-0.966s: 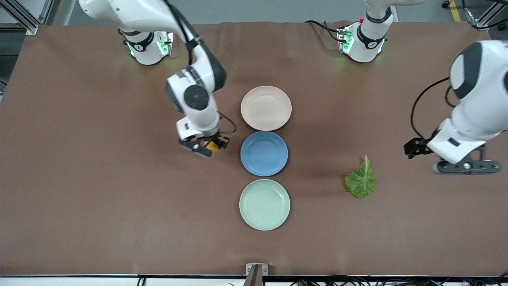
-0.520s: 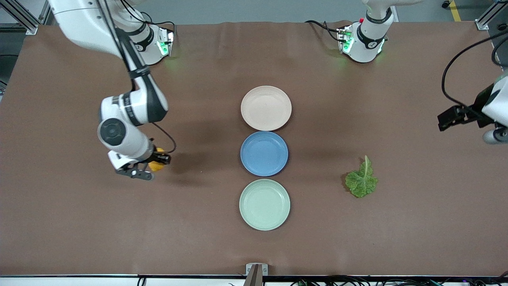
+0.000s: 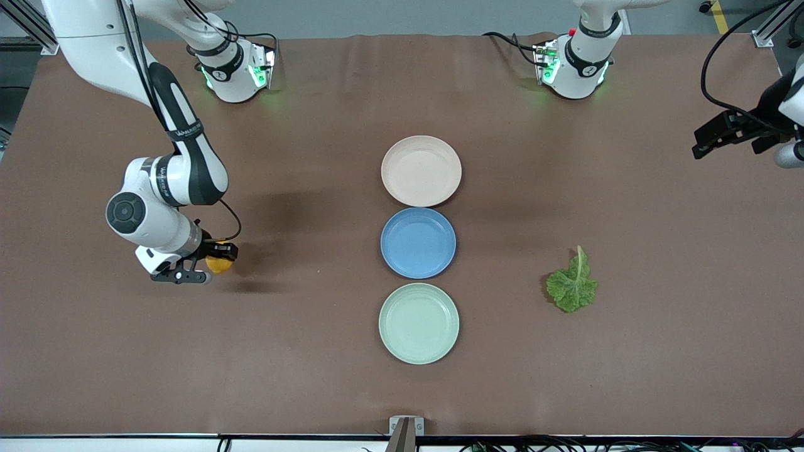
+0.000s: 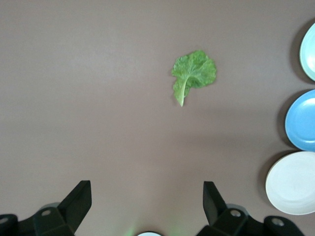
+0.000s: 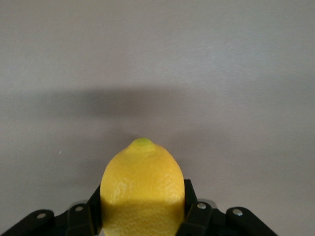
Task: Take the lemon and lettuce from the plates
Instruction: 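Carry the lemon beside the plates and lower it with the right gripper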
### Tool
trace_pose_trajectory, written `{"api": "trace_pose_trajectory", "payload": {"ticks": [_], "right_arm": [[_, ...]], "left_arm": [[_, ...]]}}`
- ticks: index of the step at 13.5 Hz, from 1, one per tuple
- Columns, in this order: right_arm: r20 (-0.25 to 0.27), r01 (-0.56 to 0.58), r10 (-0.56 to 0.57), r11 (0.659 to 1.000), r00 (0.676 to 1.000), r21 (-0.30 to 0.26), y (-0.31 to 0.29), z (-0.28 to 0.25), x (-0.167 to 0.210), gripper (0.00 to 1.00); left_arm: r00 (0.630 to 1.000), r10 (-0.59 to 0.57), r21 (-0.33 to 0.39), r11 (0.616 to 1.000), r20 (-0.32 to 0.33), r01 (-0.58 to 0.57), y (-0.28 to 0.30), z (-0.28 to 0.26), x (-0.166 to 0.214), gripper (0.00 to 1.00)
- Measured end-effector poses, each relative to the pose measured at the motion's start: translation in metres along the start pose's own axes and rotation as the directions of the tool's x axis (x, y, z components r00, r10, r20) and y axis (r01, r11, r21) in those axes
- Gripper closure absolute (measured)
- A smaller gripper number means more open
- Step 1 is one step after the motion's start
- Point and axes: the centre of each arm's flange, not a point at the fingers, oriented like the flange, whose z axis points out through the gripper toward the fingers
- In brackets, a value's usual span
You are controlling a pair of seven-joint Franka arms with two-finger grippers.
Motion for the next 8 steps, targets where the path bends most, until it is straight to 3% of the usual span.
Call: {"api": "trace_pose_trajectory", "payload": {"ticks": [4, 8], "right_arm": [[0.021, 0.076, -0.076, 0.997, 0.997, 0.028, 0.027, 0.015, -0.001, 0.38], [0.022, 0.080, -0.081, 0.996, 0.996, 0.034, 0.039, 0.037, 0.000, 0.38]], "left_arm": [[1.000, -0.002, 0.003, 1.000, -0.001, 0.002, -0.001, 0.002, -0.008, 0.00], [1.000, -0.005, 0.003, 1.000, -0.002, 0.005, -0.002, 0.002, -0.007, 0.00]]}}
